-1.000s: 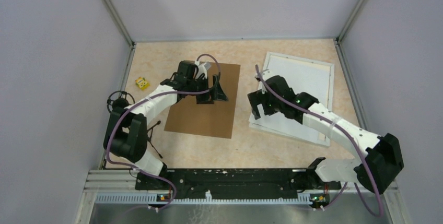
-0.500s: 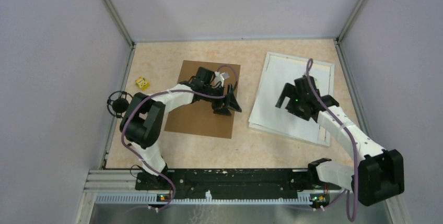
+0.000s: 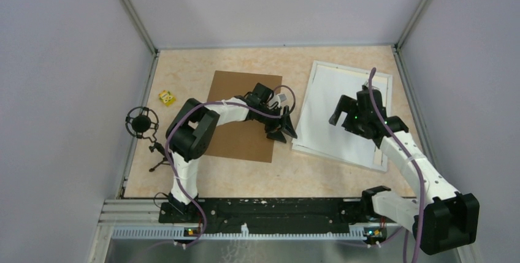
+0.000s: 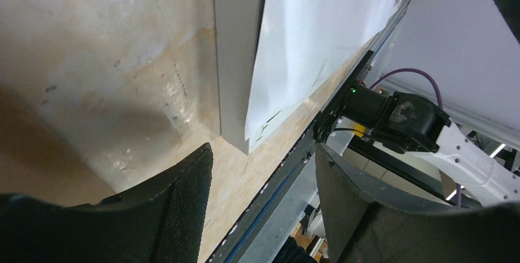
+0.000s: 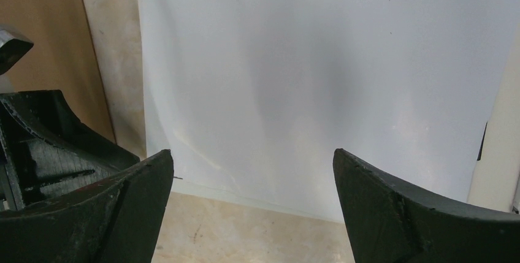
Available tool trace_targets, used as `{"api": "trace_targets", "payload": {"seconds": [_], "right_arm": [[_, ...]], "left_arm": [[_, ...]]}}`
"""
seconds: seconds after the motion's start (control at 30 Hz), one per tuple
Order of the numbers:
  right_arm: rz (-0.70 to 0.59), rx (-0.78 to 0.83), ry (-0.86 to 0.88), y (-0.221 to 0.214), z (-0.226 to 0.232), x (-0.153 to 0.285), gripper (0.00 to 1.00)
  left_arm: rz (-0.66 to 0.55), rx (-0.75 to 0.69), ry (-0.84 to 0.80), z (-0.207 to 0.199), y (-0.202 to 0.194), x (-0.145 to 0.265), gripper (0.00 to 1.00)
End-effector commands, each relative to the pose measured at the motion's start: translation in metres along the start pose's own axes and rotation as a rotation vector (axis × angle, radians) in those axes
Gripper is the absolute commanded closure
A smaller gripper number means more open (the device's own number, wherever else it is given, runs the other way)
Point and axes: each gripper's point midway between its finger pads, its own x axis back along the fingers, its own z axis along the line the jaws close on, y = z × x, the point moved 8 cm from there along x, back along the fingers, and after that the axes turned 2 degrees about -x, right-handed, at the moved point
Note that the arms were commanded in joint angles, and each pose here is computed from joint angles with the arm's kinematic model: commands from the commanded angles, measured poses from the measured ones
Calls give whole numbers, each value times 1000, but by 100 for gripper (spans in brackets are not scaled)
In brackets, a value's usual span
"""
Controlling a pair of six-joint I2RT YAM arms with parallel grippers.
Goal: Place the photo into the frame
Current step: Turn over the photo from the photo frame.
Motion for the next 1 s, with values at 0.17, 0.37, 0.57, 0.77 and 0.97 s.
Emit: {"api": "trace_targets", "payload": {"seconds": [0.17,0.37,0.57,0.77,0.97], "right_arm": [[-78,23,63,11,6,7,1],[-87,20,67,11,6,9,1],[-85,14,71,9,5,9,1],[-76,11,76,7,5,7,1],[-70,8,82,4,4,6,1]], "left_arm": [[-8,-20,-69,-13,17,-6,34],[0,-24,-99,-19,20,-7,30],[37,-8,-162,-25,18,-10,28],[42,-14,-212,-34,19,-6,32],[17,-32,-236,-49,21,3,42]]}}
